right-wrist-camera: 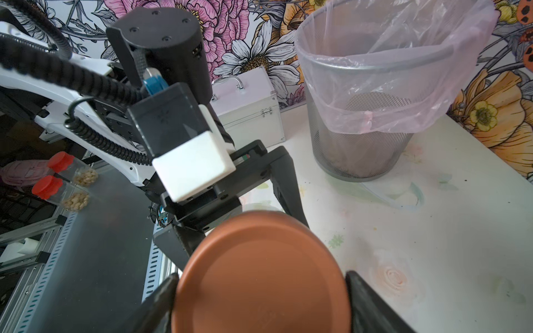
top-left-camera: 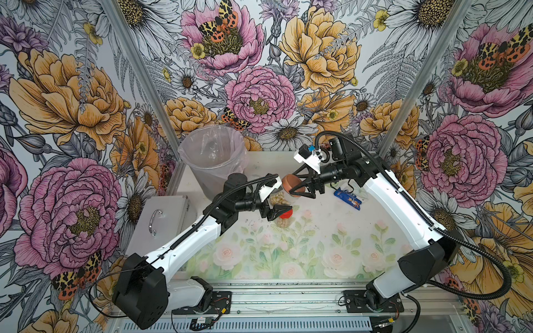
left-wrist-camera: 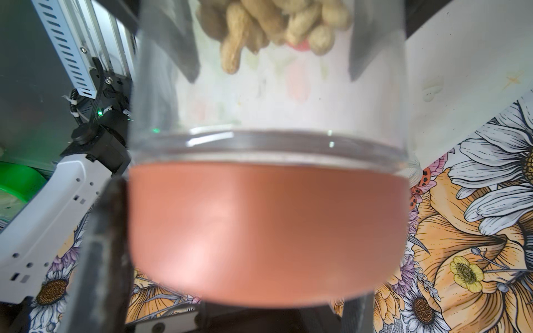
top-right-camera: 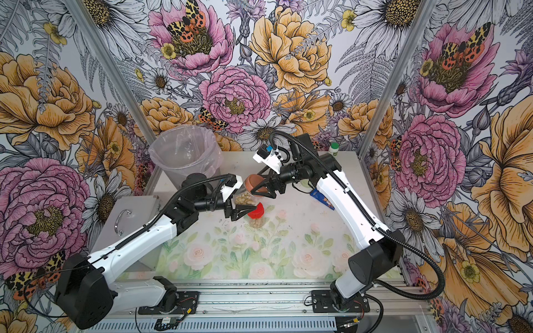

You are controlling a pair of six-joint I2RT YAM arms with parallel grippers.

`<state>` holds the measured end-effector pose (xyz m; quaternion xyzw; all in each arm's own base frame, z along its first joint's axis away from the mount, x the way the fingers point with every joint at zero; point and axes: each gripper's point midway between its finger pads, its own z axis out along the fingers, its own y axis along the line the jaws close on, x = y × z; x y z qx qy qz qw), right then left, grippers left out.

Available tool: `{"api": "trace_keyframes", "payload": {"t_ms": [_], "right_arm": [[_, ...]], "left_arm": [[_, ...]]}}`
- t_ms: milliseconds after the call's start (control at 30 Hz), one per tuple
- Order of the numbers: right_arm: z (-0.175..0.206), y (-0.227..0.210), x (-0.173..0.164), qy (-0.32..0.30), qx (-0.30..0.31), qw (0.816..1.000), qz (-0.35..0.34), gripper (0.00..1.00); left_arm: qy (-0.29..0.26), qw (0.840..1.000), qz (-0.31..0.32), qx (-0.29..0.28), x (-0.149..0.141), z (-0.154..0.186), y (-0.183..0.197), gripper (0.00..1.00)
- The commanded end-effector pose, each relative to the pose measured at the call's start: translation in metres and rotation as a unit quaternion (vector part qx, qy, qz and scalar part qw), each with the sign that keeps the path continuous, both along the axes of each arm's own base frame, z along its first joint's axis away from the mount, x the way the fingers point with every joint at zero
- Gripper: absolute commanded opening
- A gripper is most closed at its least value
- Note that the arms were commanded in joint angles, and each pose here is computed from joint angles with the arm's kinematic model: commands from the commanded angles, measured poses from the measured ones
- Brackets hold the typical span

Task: Empty moldy peanuts from jars
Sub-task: Unscrew the lid from the jar.

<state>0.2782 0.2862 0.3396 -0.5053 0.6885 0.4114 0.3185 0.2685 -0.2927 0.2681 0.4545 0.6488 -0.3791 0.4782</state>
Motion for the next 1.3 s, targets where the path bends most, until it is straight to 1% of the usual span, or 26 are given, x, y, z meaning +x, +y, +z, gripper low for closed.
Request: {"api": "trace_keyframes", "payload": {"t_ms": [0,367,867,1000,1100,1267], "right_arm": [[-0.023,0.004,-0.019,0.050,-0.022,0.998,0.038,0.77],[-0.006,0.001,-0.014,0.026,-0.016,0.999,0.029,0.85],[-0.008,-0.001,-0.010,0.032,-0.021,0.999,0.016,0.94],[-0.004,-0.005,-0.012,0.028,-0.019,0.999,0.010,0.97],[-0.003,-0.010,-0.014,0.025,-0.020,0.999,0.003,0.99],[-0.001,-0.019,-0.010,0.023,-0.019,0.999,-0.019,1.00]], "left_arm": [[-0.102,0.991,0.003,-0.081,0.006,0.086,0.001,0.16],[-0.101,0.992,0.018,-0.068,0.011,0.079,0.002,0.16],[-0.108,0.992,0.026,-0.065,0.015,0.081,0.004,0.16],[-0.115,0.990,0.046,-0.063,0.023,0.082,0.007,0.16],[-0.114,0.990,0.046,-0.063,0.024,0.081,0.007,0.16],[-0.118,0.990,0.052,-0.065,0.025,0.083,0.008,0.16]]}}
